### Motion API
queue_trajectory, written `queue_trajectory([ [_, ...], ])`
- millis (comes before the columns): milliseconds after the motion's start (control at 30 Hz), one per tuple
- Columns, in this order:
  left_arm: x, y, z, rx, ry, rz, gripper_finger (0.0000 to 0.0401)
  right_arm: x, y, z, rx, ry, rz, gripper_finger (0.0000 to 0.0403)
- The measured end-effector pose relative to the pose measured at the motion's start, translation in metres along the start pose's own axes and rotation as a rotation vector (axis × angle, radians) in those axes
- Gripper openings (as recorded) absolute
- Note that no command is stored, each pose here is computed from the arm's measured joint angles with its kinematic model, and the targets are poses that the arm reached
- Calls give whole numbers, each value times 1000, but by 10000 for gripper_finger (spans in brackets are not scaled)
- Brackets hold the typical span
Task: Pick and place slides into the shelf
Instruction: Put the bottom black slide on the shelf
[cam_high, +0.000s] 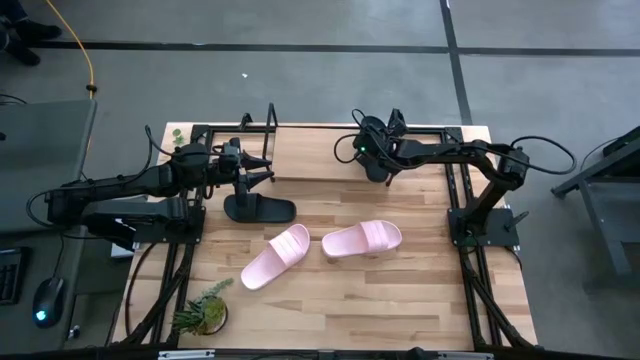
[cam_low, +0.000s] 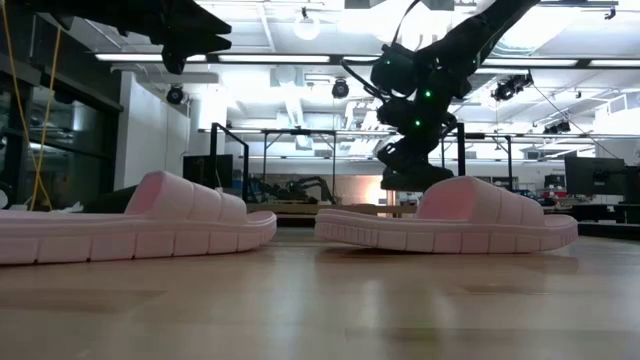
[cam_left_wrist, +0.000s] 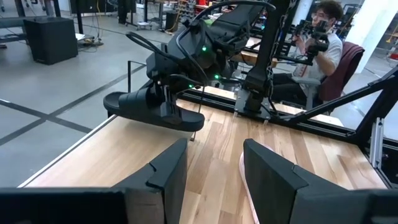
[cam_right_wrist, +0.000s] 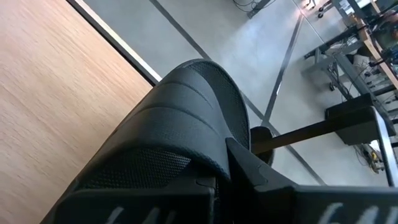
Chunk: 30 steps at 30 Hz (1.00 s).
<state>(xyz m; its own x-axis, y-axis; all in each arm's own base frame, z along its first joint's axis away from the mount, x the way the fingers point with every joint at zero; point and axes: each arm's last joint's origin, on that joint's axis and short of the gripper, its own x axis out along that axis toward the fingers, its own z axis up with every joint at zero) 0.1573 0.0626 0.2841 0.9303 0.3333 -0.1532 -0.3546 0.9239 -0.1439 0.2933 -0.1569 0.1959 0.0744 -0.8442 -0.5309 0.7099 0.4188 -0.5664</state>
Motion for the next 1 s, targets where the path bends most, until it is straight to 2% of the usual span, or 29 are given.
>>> queue_trajectory([
  [400, 0, 0, 0, 0, 0, 0, 143, 12, 10, -6, -45, 33, -22, 0],
  [1000, 0, 0, -1, 0, 7, 1, 143, 13, 11, -7, -38, 41, -10, 0],
])
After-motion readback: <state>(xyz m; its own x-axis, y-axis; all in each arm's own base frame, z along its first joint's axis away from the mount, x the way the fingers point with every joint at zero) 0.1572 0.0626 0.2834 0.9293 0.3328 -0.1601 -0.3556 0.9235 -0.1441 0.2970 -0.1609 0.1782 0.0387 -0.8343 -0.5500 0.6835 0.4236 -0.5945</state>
